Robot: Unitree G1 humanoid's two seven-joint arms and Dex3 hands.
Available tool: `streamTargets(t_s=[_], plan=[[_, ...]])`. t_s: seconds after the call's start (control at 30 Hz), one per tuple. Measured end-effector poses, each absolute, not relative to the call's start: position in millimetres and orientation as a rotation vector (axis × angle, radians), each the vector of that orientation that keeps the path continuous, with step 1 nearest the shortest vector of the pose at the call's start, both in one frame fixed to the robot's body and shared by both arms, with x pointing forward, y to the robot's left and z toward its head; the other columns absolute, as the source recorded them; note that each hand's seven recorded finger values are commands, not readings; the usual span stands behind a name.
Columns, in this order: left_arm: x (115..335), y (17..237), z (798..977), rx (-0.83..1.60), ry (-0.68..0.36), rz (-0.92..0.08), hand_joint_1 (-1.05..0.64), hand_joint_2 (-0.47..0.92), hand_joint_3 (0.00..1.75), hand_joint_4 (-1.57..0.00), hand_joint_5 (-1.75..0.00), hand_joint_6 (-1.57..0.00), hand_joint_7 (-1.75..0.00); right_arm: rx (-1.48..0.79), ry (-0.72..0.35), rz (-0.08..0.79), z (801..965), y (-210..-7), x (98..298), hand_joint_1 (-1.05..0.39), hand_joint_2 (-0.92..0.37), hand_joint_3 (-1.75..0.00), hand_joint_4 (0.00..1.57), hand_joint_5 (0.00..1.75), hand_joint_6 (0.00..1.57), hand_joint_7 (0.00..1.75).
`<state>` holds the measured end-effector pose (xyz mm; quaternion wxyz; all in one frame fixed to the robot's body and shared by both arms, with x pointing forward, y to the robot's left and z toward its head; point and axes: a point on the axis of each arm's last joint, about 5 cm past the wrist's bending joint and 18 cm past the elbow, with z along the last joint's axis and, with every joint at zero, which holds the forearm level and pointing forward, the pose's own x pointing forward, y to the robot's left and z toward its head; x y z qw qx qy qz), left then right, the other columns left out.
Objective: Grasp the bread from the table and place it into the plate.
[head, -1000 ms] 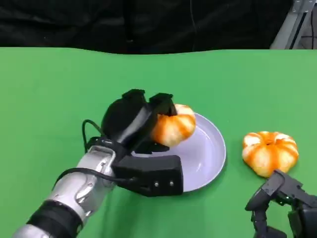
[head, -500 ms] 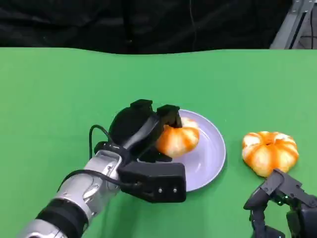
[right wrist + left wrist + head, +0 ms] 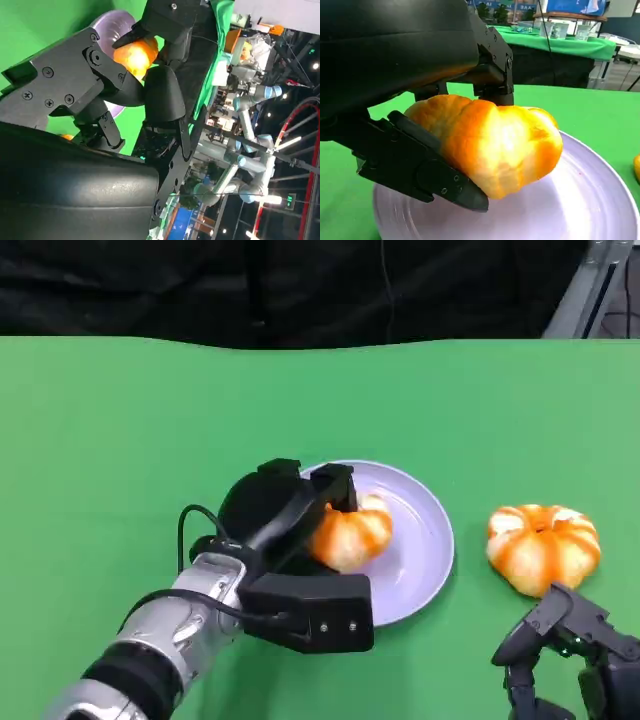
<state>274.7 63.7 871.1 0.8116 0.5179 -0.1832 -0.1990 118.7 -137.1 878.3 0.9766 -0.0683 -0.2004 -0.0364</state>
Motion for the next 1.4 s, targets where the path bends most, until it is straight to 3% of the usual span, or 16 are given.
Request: streamTargets(t_s=[0.03, 0.07, 0.13, 0.53, 0.6, 0.67, 0.97, 1.0, 1.03, 1.13, 1.17, 1.2, 1.27, 1.4], plan=[[275, 64, 872.2, 1.112, -0.384, -0.442, -0.74, 0.92, 0.46, -0.19, -0.53, -0.4, -0.45, -0.138, -0.404, -0.074, 878.4, -137, 119, -0.13, -0.52, -1.2, 0.84, 1.75, 0.75, 1.53], [276, 64, 874.4, 1.127, -0.366, -0.481, -0.87, 0.92, 0.56, -0.08, -0.23, -0.34, -0.19, -0.138, -0.404, -0.074, 878.4, -137, 119, -0.13, -0.52, -1.2, 0.84, 1.75, 0.75, 1.53], [278, 66, 879.5, 1.165, -0.326, -0.56, -0.95, 0.92, 0.62, -0.02, -0.05, -0.29, -0.04, -0.138, -0.404, -0.074, 878.4, -137, 118, -0.13, -0.52, -1.2, 0.84, 1.75, 0.74, 1.53], [280, 64, 891.4, 1.189, -0.315, -0.597, -0.98, 0.92, 0.65, 0.0, 0.0, -0.28, 0.0, -0.138, -0.403, -0.075, 878.4, -137, 118, -0.14, -0.53, -1.19, 0.84, 1.75, 0.74, 1.53], [280, 64, 891.6, 1.187, -0.314, -0.595, -1.03, 0.92, 0.71, 0.0, 0.0, -0.11, 0.0, -0.138, -0.403, -0.075, 878.4, -137, 118, -0.14, -0.53, -1.19, 0.84, 1.75, 0.74, 1.53], [280, 65, 893.0, 1.19, -0.308, -0.606, -1.04, 0.92, 0.74, 0.0, 0.0, -0.04, 0.0, -0.138, -0.403, -0.076, 878.4, -137, 118, -0.13, -0.52, -1.18, 0.84, 1.75, 0.75, 1.53], [279, 70, 903.7, 1.158, -0.319, -0.614, -1.05, 0.92, 0.72, 0.0, 0.0, -0.03, -0.01, -0.14, -0.404, -0.078, 878.3, -138, 118, -0.13, -0.53, -1.18, 0.84, 1.75, 0.75, 1.53], [279, 70, 904.3, 1.156, -0.32, -0.612, -0.92, 0.92, 0.47, -0.14, -0.05, -0.22, -0.04, -0.14, -0.404, -0.078, 878.3, -138, 118, -0.13, -0.53, -1.18, 0.84, 1.75, 0.75, 1.53], [279, 72, 904.4, 1.134, -0.321, -0.609, -0.87, 0.92, 0.37, -0.19, -0.07, -0.29, -0.05, -0.14, -0.405, -0.077, 878.4, -138, 119, -0.13, -0.53, -1.18, 0.84, 1.75, 0.75, 1.53], [274, 77, 906.6, 1.018, -0.381, -0.598, -0.83, 0.92, 0.28, -0.24, -0.08, -0.36, -0.06, -0.141, -0.404, -0.079, 878.3, -138, 118, -0.13, -0.52, -1.19, 0.84, 1.75, 0.75, 1.53], [273, 78, 907.2, 1.004, -0.396, -0.594, -0.39, 0.91, 0.32, -0.41, -0.11, -0.49, -0.08, -0.141, -0.404, -0.079, 878.3, -138, 119, -0.12, -0.52, -1.19, 0.84, 1.75, 0.75, 1.53], [273, 80, 907.7, 0.966, -0.392, -0.593, -0.11, 0.88, 0.41, -0.56, -0.08, -0.6, -0.06, -0.141, -0.405, -0.077, 878.4, -138, 119, -0.12, -0.52, -1.19, 0.84, 1.75, 0.75, 1.53], [271, 87, 909.0, 0.853, -0.376, -0.604, 0.04, 0.82, 0.59, -0.7, -0.05, -0.7, -0.03, -0.142, -0.406, -0.076, 878.4, -138, 119, -0.12, -0.52, -1.2, 0.84, 1.75, 0.75, 1.52], [265, 100, 910.0, 0.658, -0.331, -0.615, 0.15, 0.66, 0.89, -0.88, -0.05, -0.89, -0.04, -0.141, -0.408, -0.074, 878.5, -139, 120, -0.12, -0.52, -1.2, 0.83, 1.75, 0.75, 1.51]])
